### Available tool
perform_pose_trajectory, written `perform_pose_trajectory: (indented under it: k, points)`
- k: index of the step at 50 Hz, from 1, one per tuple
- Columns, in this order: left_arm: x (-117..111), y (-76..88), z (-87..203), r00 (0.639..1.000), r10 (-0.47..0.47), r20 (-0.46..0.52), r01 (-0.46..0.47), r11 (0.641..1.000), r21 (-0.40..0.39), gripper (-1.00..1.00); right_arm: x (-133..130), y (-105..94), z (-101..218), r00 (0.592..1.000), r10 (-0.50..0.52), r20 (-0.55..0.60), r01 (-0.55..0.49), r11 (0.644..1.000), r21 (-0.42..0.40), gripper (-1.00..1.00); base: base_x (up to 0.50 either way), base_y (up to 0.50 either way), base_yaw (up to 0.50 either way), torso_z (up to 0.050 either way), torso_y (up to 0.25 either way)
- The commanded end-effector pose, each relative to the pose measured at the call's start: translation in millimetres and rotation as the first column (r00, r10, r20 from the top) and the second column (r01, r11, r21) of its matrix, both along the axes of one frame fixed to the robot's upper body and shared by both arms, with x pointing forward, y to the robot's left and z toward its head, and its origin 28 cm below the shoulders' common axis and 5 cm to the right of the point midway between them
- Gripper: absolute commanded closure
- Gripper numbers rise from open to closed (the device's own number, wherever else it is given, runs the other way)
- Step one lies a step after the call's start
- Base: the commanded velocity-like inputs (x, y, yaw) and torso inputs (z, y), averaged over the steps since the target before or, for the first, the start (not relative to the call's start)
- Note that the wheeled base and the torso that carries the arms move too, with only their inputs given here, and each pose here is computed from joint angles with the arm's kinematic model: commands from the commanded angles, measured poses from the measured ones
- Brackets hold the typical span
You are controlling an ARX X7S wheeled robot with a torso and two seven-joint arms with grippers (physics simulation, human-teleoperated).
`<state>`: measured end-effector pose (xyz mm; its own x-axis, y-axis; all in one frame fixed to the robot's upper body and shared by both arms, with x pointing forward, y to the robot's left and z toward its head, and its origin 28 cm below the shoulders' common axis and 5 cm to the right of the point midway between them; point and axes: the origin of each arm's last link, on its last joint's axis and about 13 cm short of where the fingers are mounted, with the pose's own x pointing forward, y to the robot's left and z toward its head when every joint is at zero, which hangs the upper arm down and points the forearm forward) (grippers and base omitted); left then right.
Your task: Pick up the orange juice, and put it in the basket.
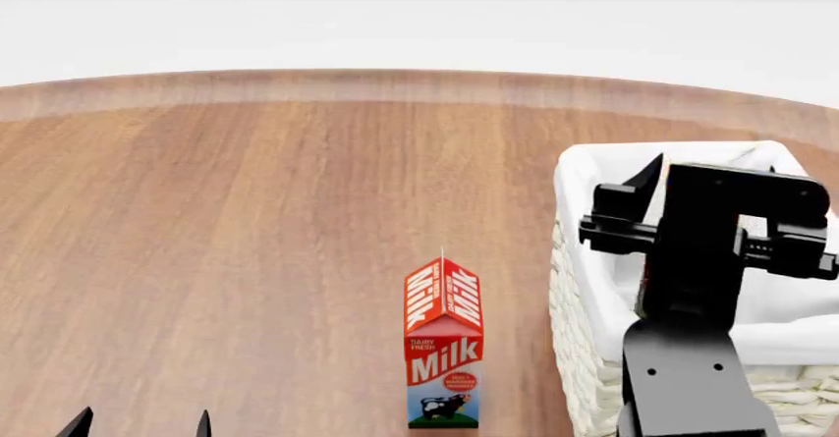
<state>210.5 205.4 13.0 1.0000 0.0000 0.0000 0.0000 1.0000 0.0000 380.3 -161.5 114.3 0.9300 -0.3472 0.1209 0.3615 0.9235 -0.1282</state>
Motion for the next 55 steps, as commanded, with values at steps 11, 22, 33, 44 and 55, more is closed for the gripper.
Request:
perform_pose_trajectory:
  k: [11,22,33,44,55]
  points:
    - [0,0.0,0,1.0,0.0,0.0,0.0,1.0,0.0,-1.0,-2,1.6,3,1.0,0.007,0.008,-0.007,1.0,-0.02,-1.0,0.0,0.0,0.0,0.0,0.0]
    - [0,0.0,0,1.0,0.0,0.0,0.0,1.0,0.0,-1.0,-16,4.1,5,0.998,0.046,0.053,-0.046,0.999,-0.002,-1.0,0.0,0.0,0.0,0.0,0.0]
    - [0,0.0,0,1.0,0.0,0.0,0.0,1.0,0.0,-1.0,-30,5.6,12,0.993,0.074,0.089,-0.074,0.997,0.001,-1.0,0.0,0.0,0.0,0.0,0.0]
    - [0,0.0,0,1.0,0.0,0.0,0.0,1.0,0.0,-1.0,-43,9.8,21,0.985,0.111,0.128,-0.113,0.994,0.004,-1.0,0.0,0.0,0.0,0.0,0.0]
    - [0,0.0,0,1.0,0.0,0.0,0.0,1.0,0.0,-1.0,-62,15.8,36,0.97,0.166,0.178,-0.166,0.986,-0.015,-1.0,0.0,0.0,0.0,0.0,0.0]
